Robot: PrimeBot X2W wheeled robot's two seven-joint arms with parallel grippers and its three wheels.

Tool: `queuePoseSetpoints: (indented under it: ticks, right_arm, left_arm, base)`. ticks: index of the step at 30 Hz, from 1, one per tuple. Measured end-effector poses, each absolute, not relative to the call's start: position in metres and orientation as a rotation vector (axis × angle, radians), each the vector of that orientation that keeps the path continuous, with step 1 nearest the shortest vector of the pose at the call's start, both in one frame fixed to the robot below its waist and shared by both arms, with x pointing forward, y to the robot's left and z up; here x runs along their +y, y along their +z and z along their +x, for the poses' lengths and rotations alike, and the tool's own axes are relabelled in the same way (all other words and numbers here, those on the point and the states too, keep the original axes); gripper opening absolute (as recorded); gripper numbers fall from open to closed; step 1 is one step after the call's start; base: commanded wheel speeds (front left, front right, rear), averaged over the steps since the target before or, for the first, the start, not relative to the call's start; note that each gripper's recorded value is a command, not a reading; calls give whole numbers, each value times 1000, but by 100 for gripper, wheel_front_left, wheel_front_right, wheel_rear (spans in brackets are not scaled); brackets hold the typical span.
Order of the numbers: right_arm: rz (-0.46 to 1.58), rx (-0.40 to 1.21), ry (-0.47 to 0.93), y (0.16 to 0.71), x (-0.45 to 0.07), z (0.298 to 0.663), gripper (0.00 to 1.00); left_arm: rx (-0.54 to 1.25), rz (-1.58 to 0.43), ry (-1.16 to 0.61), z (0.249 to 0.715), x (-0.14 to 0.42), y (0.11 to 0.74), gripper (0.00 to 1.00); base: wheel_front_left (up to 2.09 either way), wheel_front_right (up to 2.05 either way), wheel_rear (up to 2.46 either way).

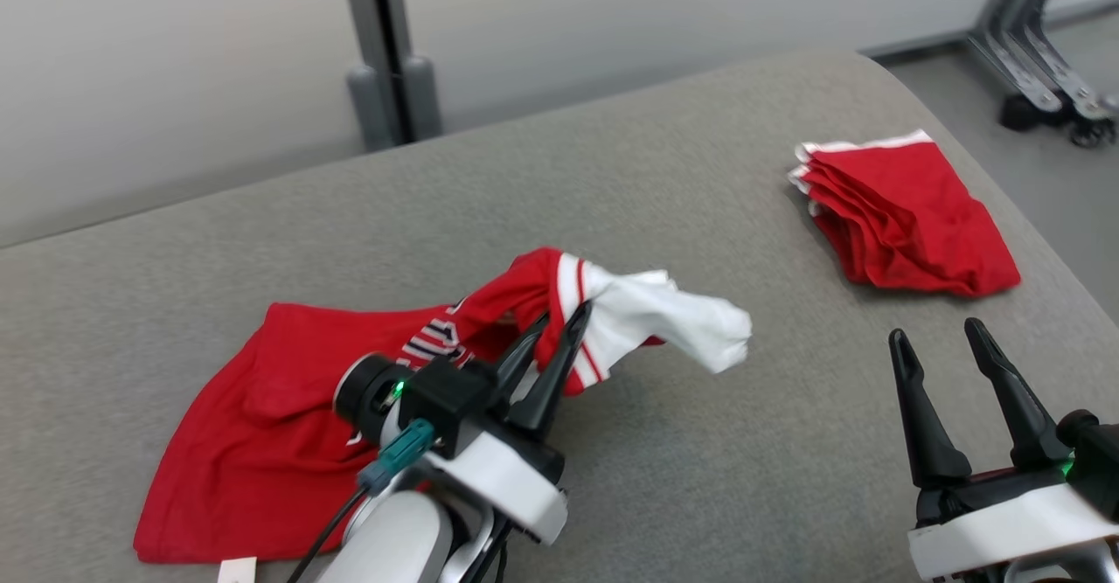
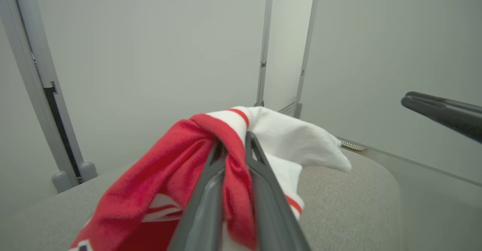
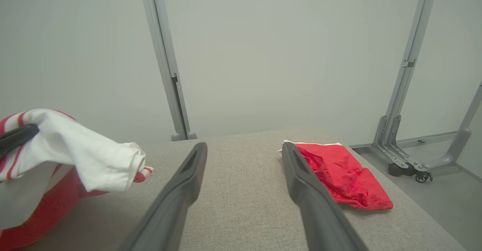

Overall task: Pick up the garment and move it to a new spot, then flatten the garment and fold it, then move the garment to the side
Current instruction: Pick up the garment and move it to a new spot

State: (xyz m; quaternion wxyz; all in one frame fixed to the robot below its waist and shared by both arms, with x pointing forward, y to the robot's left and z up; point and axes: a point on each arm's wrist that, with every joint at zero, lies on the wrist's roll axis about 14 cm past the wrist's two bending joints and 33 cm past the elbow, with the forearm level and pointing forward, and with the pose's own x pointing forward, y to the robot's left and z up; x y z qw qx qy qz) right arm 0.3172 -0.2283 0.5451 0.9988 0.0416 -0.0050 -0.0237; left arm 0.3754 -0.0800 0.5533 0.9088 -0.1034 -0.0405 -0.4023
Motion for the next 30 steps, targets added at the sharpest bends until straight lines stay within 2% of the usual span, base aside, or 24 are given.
queuePoseSetpoints:
  ticks: [4, 5, 7, 8, 9, 14, 17, 25, 30]
  right_arm:
    - [92, 25, -106, 532, -241, 317, 100]
    - [94, 29, -118, 530, -243, 318, 100]
    - [99, 50, -139, 522, -247, 318, 100]
    - [99, 61, -148, 518, -248, 318, 100]
    - [99, 68, -155, 515, -250, 319, 100]
    - [99, 93, -152, 504, -249, 328, 100]
    - [94, 85, -121, 506, -242, 335, 100]
    - [89, 49, -26, 517, -221, 352, 100]
    - [83, 39, 44, 524, -203, 358, 100]
  left_arm:
    - [-35, -218, -925, 383, -114, 537, 0]
    - [-3, -212, -941, 383, -120, 525, 3]
    - [60, -208, -974, 382, -131, 504, 44]
    - [96, -204, -984, 380, -134, 492, 79]
    - [124, -201, -991, 380, -136, 481, 100]
    - [141, -220, -1006, 378, -138, 466, 100]
    - [100, -243, -946, 387, -124, 475, 100]
    - [-51, -249, -562, 440, -19, 512, 100]
    - [-88, -206, -350, 448, 57, 520, 100]
  base:
    - [0, 0, 0]
    - [0, 0, 0]
    - [0, 0, 0]
    - [0, 0, 0]
    - [0, 0, 0]
    - [0, 0, 0]
    - [0, 0, 0]
    - [0, 0, 0]
    - [0, 0, 0]
